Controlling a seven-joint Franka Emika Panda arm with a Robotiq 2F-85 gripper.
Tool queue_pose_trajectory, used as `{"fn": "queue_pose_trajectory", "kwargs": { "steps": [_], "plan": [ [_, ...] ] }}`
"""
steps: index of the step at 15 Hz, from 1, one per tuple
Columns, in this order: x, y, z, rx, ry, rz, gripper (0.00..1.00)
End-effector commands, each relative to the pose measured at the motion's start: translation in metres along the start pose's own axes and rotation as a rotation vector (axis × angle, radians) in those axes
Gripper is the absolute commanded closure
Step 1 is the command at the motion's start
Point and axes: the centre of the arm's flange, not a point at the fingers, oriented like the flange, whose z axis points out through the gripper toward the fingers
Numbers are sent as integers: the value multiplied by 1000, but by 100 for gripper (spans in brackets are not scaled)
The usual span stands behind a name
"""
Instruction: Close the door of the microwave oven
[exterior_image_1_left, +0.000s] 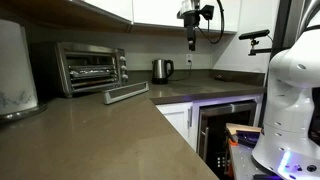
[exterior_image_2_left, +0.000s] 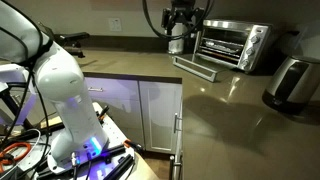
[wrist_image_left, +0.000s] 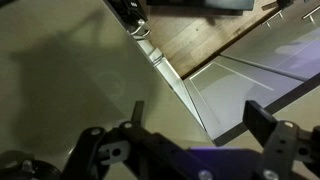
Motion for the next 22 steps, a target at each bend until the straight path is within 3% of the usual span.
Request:
{"fn": "queue_pose_trajectory", "kwargs": {
  "steps": [1,17,22],
  "plan": [
    [0,0,0,0,0,0,0],
    [0,0,0,0,0,0,0],
    [2,2,1,-26,41,-13,0]
  ]
}}
